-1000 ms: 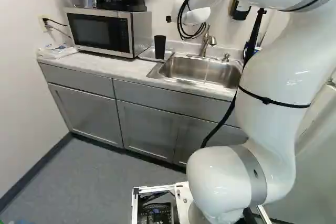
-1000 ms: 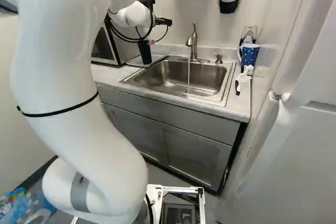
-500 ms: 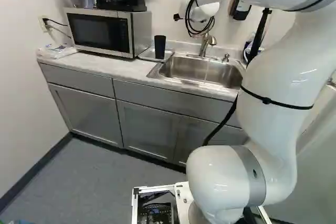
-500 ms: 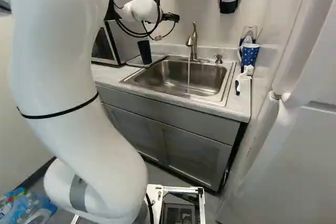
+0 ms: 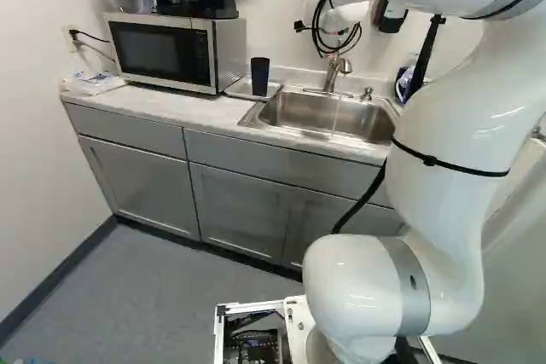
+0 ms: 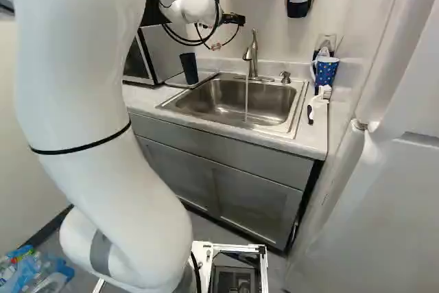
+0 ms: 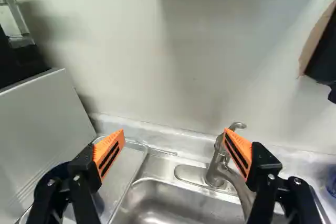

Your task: Rinse the cup and place it in the tray

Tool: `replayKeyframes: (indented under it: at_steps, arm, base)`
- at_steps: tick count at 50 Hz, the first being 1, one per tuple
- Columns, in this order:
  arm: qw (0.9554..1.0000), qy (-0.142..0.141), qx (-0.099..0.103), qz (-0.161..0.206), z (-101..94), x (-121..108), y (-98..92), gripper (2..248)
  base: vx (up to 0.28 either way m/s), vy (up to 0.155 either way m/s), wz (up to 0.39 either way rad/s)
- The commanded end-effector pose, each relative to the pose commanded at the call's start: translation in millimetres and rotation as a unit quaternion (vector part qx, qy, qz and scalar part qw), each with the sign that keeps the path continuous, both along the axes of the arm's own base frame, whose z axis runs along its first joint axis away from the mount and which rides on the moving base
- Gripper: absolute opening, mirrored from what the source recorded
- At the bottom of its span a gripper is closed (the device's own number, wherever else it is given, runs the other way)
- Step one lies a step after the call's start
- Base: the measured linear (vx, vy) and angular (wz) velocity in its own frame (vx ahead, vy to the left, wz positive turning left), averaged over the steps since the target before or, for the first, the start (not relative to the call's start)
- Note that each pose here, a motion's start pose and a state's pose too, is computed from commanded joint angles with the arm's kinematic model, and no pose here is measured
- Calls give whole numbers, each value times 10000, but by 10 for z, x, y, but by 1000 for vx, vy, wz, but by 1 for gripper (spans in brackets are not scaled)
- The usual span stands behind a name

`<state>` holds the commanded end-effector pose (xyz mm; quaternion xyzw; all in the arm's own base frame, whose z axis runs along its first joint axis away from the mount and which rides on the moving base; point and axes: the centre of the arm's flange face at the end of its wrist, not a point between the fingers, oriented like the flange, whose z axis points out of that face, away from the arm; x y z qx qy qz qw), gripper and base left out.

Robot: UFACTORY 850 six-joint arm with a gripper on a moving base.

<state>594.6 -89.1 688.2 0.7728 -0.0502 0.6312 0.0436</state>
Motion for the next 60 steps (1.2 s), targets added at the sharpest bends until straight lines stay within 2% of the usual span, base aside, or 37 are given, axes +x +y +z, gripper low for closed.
replayKeyframes:
  at_steps: [19,27,40,60]
  arm:
    - [9999,-27,-4,-106,-15,205,-166,247]
    - [9999,-43,-7,-154,-6,236,-232,247]
    - [9996,-156,-28,-251,116,231,-355,247]
    - [9994,-185,-34,-297,100,399,-451,247]
  base:
    - [0,0,0]
    - [0,0,0]
    - [0,0,0]
    - [0,0,0]
